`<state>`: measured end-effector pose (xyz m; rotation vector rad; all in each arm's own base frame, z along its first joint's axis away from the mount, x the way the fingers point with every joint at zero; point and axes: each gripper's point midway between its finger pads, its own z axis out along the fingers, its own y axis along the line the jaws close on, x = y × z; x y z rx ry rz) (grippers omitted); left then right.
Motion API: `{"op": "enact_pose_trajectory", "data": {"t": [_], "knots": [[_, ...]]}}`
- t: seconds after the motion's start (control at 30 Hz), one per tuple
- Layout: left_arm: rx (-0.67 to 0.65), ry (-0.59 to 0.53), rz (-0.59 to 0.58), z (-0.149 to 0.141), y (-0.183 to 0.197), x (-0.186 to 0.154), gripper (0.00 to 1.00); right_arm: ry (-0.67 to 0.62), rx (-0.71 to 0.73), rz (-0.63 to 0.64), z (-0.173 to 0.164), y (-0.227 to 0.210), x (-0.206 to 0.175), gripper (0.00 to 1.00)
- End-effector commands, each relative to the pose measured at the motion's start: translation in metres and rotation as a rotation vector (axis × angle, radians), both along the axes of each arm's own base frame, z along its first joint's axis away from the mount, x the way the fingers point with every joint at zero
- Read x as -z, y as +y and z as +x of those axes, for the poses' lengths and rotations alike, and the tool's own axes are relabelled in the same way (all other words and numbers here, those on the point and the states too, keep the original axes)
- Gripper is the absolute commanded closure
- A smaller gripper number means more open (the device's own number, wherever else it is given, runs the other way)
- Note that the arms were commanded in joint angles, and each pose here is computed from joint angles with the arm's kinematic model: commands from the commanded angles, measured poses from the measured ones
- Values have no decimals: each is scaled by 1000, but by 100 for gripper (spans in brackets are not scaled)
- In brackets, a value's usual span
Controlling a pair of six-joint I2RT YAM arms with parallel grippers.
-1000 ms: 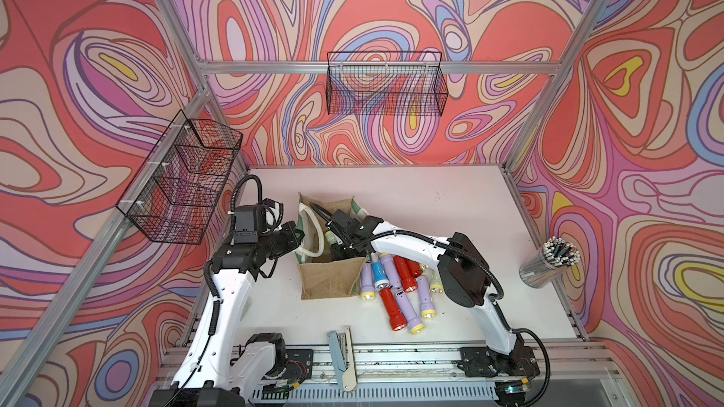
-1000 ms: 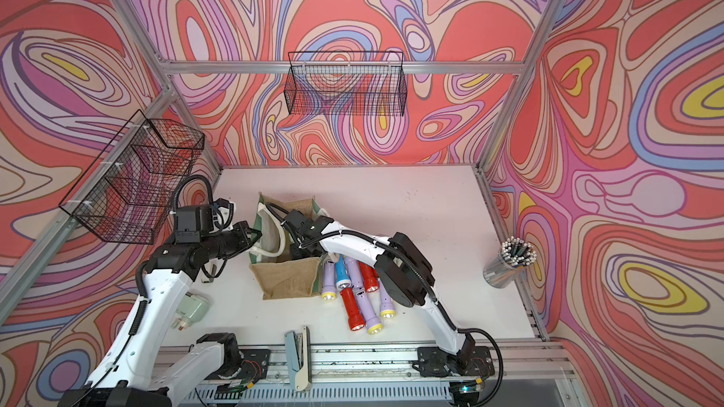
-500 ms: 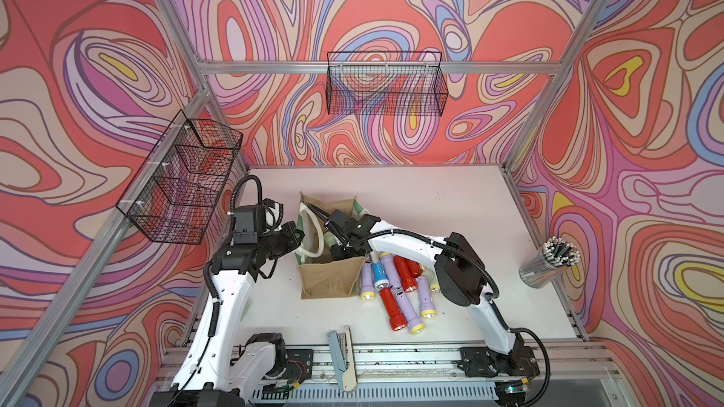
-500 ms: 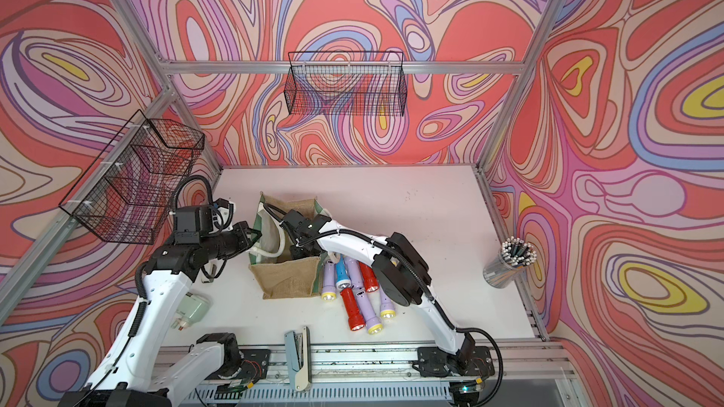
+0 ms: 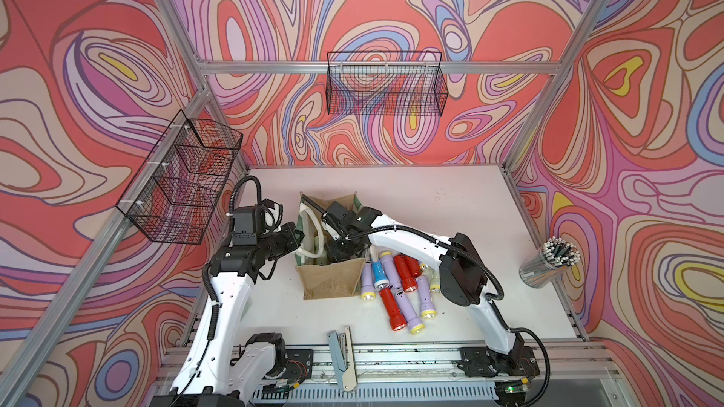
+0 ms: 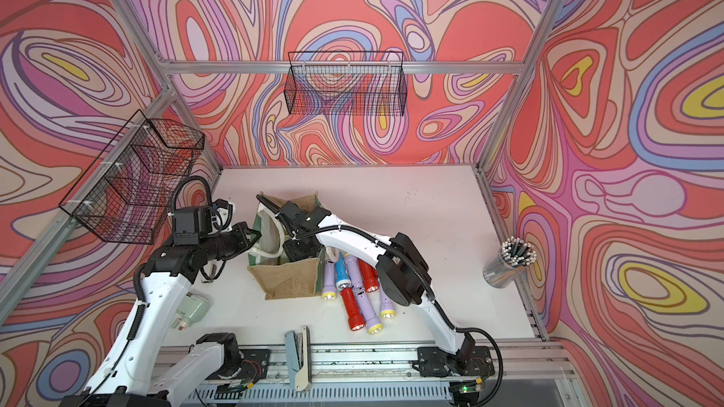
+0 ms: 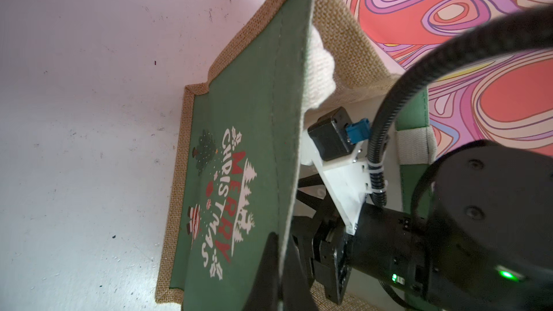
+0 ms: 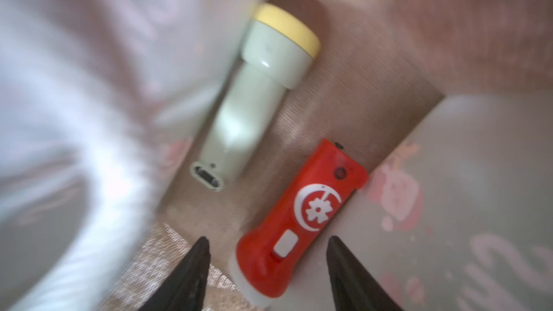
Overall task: Put the flashlights into the tote bags
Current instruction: Place the flashlight in the canvas bag, then pick up the flashlight from the center of the board.
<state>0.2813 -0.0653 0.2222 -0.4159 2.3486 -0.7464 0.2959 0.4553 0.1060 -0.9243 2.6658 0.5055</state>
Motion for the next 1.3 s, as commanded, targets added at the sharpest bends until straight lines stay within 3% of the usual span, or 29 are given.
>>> {"op": "enact_pose_trajectory", "data": {"t": [0.0, 0.3, 0.5, 0.77, 0.97, 1.1, 1.27], "knots": [[10, -3, -44, -4, -5, -4, 100, -35, -84, 96, -6, 12, -49, 35], [-16, 15, -17, -3, 0, 0, 100, -123, -117, 171, -6, 11, -95, 35], [-16, 12, -21, -2, 0, 0, 100, -255, -89, 187, 4, -3, -130, 35], [-13, 6, -2, -4, 2, 1, 100, -427, 32, 241, 25, -38, -182, 35], [-34, 7, -8, -5, 3, 3, 100, -491, 198, 225, 40, -97, -208, 35], [-53, 23, 22, -6, 9, 7, 100, -433, 367, 202, 52, -153, -194, 35], [-61, 34, 29, -5, 11, 13, 100, -303, 521, 91, 47, -209, -146, 35]]}}
